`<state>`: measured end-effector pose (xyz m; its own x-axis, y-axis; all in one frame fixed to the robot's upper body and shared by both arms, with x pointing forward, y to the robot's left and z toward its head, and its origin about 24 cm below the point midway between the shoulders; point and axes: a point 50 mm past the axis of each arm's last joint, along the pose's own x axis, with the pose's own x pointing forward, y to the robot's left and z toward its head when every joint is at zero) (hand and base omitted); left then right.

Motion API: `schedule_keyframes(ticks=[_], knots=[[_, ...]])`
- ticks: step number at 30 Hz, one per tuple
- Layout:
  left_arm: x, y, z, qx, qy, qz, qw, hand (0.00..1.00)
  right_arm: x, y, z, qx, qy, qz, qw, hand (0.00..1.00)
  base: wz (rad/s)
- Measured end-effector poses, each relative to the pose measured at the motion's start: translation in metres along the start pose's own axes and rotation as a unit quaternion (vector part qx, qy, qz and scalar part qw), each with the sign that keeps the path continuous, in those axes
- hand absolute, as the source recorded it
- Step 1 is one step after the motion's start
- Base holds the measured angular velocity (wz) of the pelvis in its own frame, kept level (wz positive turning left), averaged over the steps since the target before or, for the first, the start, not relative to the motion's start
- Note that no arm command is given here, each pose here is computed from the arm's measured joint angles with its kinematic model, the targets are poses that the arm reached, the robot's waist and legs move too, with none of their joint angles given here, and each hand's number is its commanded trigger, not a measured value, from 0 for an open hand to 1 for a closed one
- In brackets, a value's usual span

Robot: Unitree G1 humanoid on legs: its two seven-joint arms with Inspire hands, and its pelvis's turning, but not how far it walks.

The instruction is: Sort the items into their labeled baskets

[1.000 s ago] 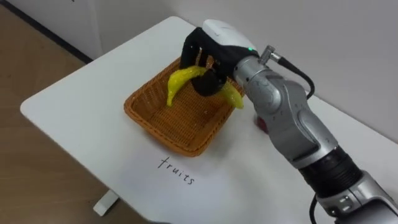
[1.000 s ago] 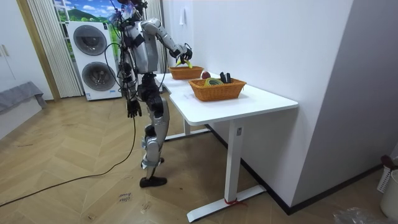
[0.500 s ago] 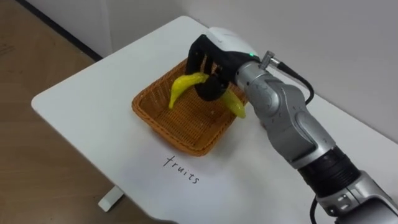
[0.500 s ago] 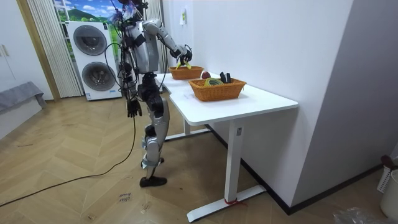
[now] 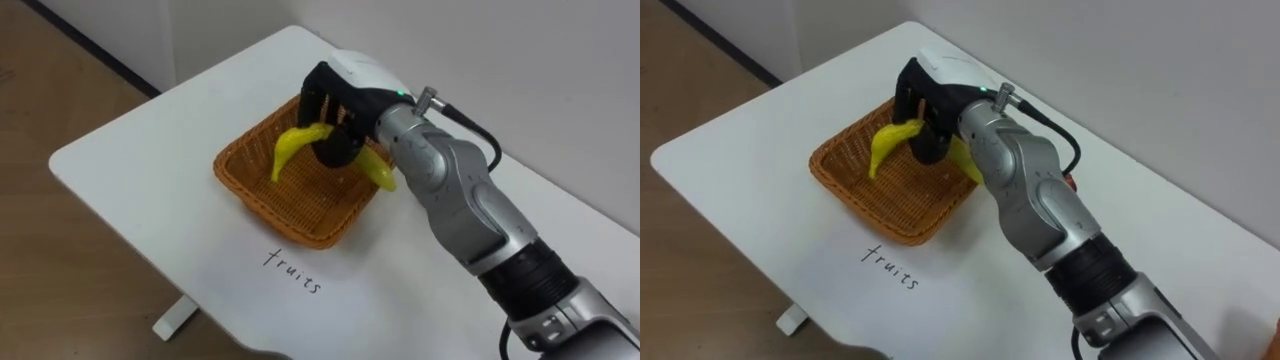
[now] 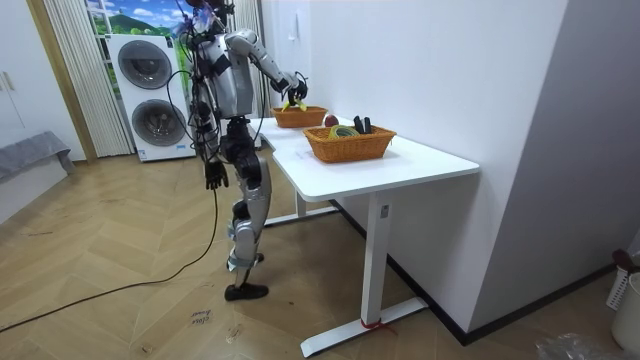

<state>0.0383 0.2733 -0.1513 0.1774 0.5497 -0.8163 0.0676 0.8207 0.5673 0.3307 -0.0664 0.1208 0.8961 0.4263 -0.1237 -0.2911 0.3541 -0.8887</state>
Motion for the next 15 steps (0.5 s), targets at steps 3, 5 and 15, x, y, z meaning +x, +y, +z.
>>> schedule_keyframes(ticks=[3, 5, 15], knots=[[0.0, 0.0, -0.0004, 0.0, 0.001, 0.0, 1.0, 0.0, 0.0, 0.0006, -0.0001, 0.0, 0.0, 0.005, 1.0, 0.0, 0.0], [0.0001, 0.0003, -0.0007, 0.001, 0.002, 0.0, 1.0, 0.0, -0.0001, 0.0008, -0.0003, 0.0, 0.001, 0.005, 1.0, 0.0, 0.0], [0.0004, 0.0016, -0.0014, 0.002, 0.005, 0.0, 1.0, 0.0, -0.0001, 0.0008, -0.0009, 0.001, 0.004, 0.005, 1.0, 0.0, 0.0]])
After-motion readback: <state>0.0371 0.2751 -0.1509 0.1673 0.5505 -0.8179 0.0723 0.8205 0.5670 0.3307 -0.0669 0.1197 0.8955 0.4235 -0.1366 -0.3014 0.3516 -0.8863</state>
